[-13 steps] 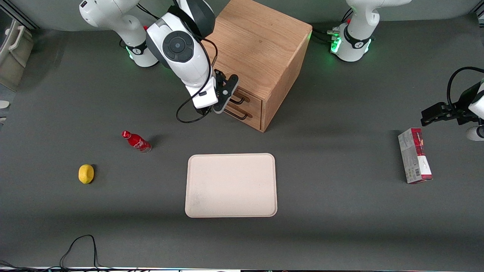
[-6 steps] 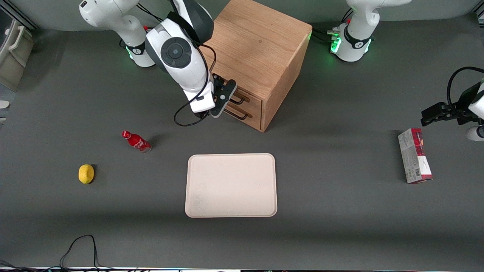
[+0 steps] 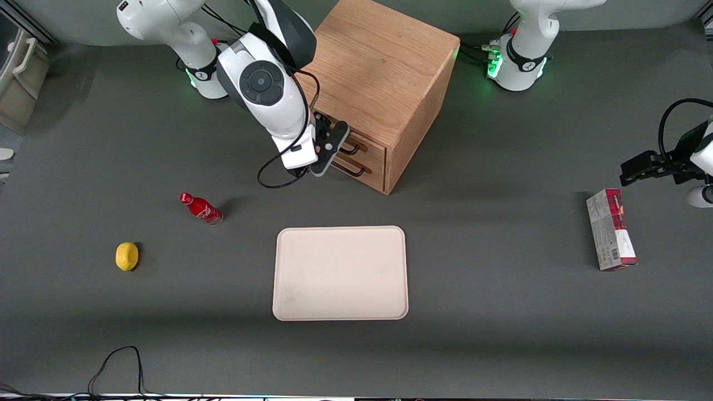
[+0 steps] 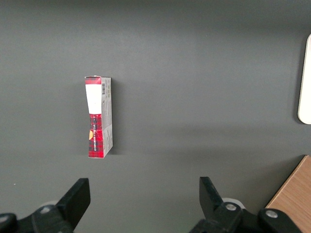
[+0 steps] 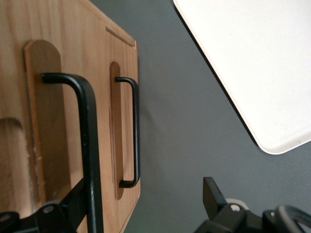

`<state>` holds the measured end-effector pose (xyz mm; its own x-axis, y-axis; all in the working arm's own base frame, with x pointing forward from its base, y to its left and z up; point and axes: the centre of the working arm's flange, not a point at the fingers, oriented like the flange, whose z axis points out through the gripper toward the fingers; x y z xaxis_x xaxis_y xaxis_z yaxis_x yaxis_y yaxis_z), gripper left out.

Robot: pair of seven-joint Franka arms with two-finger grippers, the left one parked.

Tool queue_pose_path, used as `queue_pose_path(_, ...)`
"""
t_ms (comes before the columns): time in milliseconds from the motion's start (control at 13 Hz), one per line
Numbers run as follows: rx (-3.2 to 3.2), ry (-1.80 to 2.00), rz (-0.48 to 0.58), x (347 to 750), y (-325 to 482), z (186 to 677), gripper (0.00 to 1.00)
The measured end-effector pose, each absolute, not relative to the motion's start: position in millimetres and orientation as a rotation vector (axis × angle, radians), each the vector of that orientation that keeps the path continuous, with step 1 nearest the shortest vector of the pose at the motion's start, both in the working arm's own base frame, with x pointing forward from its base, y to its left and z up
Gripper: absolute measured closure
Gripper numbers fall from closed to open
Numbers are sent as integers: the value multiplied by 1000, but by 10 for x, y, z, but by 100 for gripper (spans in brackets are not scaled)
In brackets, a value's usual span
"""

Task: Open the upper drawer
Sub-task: 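Pull the upper drawer outward by its handle with the right gripper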

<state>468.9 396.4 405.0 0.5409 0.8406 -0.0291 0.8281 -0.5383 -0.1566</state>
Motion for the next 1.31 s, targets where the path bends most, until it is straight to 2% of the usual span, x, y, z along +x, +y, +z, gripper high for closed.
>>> queue_pose_path(462, -2674, -1407, 136, 4835, 3882, 3958, 0)
queue_pose_path(1308, -2704, -1362, 61, 5441, 3425, 4035, 0)
